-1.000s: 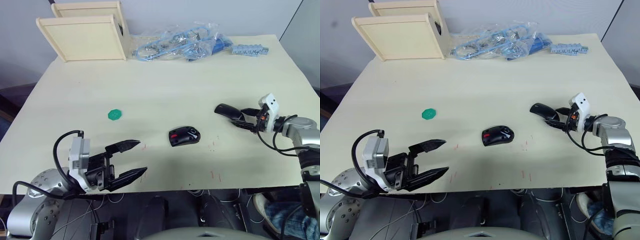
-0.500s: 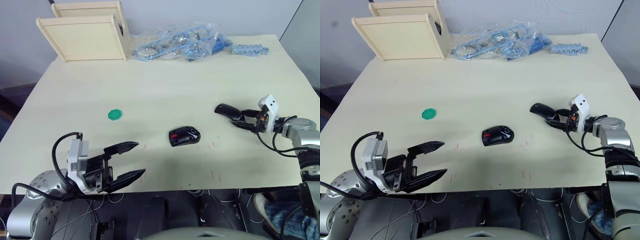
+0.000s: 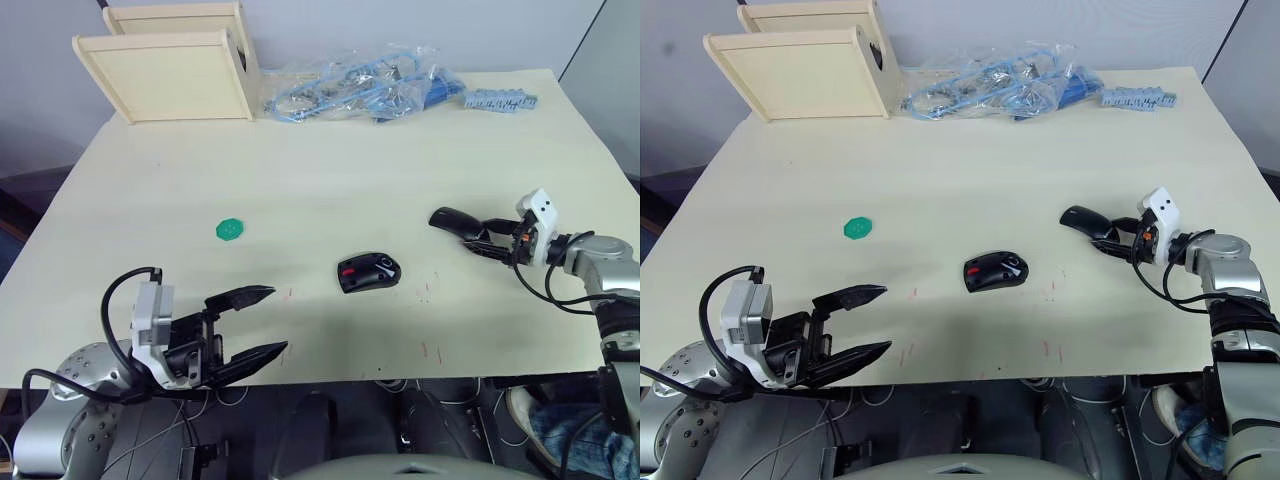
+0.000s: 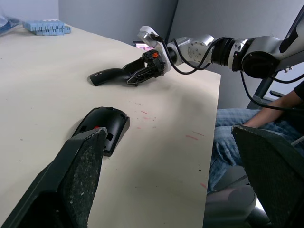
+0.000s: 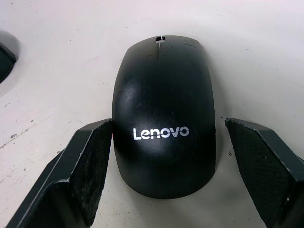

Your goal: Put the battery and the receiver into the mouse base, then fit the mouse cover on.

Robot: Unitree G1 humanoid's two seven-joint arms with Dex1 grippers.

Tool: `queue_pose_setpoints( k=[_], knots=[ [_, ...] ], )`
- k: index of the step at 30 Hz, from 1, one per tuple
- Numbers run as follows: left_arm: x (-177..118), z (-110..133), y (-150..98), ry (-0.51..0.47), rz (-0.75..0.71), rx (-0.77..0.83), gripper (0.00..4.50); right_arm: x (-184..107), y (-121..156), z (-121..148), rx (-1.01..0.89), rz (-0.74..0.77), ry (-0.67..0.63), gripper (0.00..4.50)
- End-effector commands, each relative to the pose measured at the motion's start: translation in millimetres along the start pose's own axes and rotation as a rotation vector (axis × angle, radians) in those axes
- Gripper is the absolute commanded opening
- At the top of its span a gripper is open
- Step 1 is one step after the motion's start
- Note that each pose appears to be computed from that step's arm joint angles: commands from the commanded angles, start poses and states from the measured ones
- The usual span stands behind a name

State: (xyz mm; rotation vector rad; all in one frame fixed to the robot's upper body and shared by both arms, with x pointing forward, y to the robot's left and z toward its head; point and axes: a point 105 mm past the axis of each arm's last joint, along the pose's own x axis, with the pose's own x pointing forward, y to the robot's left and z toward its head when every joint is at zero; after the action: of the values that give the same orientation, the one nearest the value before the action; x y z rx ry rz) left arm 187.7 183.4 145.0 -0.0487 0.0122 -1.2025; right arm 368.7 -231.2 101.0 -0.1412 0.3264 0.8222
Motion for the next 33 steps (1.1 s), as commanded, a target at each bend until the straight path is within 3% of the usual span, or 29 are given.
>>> queue_pose_setpoints(
  k=[1, 3, 26, 33],
  knots=[
    [-1.3, 2.2, -1.1, 0.003, -0.010, 0.028, 4.50, -2.8, -2.7, 18.8, -0.047, -0.005, -0.050, 3.71],
    [-1.6, 1.9, -1.6, 0.003, -0.010, 0.028, 4.50, -3.0, -2.2, 18.5, -0.049, -0.004, -0.049, 3.21],
    [-0.8, 0.4, 2.3, -0.004, -0.006, 0.028, 4.50, -7.0, 7.8, 32.8, -0.077, 0.029, -0.075, 3.21],
    [-1.4, 1.1, 4.0, -0.002, -0.004, 0.026, 4.50, -9.7, 27.7, 49.6, -0.107, 0.076, -0.102, 3.21]
  ],
)
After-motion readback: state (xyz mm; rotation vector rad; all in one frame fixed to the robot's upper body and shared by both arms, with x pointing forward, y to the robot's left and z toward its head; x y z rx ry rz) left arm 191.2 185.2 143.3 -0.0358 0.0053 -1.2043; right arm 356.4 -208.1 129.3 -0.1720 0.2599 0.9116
